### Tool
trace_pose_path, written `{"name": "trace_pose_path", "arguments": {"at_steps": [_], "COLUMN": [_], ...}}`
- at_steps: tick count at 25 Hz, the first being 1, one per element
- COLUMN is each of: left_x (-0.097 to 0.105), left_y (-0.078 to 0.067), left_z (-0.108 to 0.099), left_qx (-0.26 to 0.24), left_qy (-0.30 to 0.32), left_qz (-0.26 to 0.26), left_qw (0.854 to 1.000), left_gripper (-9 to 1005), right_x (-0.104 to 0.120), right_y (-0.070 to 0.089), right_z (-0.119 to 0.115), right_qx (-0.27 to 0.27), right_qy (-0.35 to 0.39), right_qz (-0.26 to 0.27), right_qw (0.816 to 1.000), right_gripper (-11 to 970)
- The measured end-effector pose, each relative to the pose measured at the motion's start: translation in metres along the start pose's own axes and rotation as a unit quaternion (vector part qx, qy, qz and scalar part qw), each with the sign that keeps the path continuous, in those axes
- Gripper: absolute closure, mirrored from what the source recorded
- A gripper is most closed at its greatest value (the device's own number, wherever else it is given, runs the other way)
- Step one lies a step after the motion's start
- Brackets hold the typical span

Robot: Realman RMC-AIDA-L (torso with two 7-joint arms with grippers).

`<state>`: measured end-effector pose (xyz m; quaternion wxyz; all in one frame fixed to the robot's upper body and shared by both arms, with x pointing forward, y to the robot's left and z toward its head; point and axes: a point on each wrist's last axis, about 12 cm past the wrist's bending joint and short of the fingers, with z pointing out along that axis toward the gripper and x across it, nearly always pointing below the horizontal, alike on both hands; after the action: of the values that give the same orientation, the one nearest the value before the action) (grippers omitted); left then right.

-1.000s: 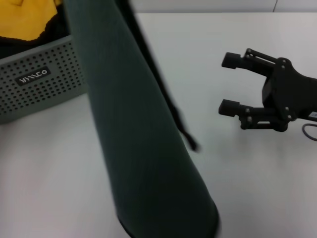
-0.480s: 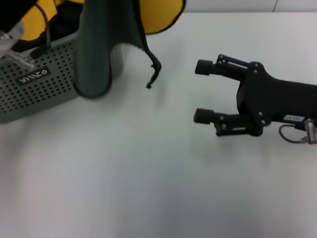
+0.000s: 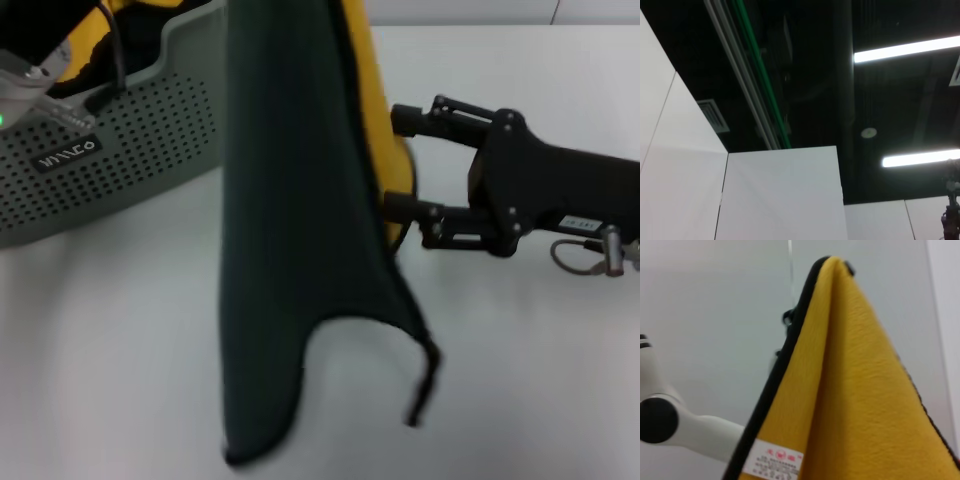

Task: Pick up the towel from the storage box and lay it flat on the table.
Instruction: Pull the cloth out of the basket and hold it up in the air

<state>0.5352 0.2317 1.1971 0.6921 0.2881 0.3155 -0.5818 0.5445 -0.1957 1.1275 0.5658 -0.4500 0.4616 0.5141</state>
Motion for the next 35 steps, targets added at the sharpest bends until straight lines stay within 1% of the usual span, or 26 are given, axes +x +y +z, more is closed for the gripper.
{"name": "trace_pose_path", "arguments": {"at_steps": [3, 6, 11, 16, 20, 25, 30, 35], "left_x": [0.004, 0.005, 0.005, 0.008, 0.012, 0.019, 0.023, 0.022], "left_y": [-0.001, -0.001, -0.003, -0.004, -0.001, 0.003, 0.008, 0.011], "left_z": [0.001, 0.0, -0.005, -0.009, -0.006, -0.002, 0.004, 0.005], "left_qx": [0.0, -0.004, -0.013, -0.02, -0.023, -0.03, -0.033, -0.041], "left_qy": [-0.005, -0.005, -0.004, -0.001, 0.0, -0.006, -0.005, -0.009], "left_qz": [0.002, 0.005, 0.015, 0.032, 0.04, 0.064, 0.074, 0.082], "left_qw": [1.0, 1.0, 1.0, 0.999, 0.999, 0.997, 0.997, 0.996], "left_gripper": [967, 967, 967, 967, 967, 966, 966, 966], "right_x": [0.002, 0.002, -0.003, -0.008, -0.009, -0.005, 0.002, 0.012], "right_y": [0.005, 0.009, 0.018, 0.021, 0.018, 0.008, 0.0, 0.002], "right_z": [0.005, 0.004, -0.008, -0.015, -0.011, 0.0, 0.011, 0.008], "right_qx": [-0.02, -0.027, -0.032, -0.027, -0.026, -0.012, 0.002, 0.016], "right_qy": [-0.001, -0.008, -0.04, -0.053, -0.05, -0.025, 0.002, 0.024], "right_qz": [0.005, 0.006, -0.004, -0.02, -0.024, -0.023, -0.013, 0.001], "right_qw": [1.0, 1.0, 0.999, 0.998, 0.998, 0.999, 1.0, 1.0], "right_gripper": [172, 172, 173, 173, 172, 173, 173, 173]}}
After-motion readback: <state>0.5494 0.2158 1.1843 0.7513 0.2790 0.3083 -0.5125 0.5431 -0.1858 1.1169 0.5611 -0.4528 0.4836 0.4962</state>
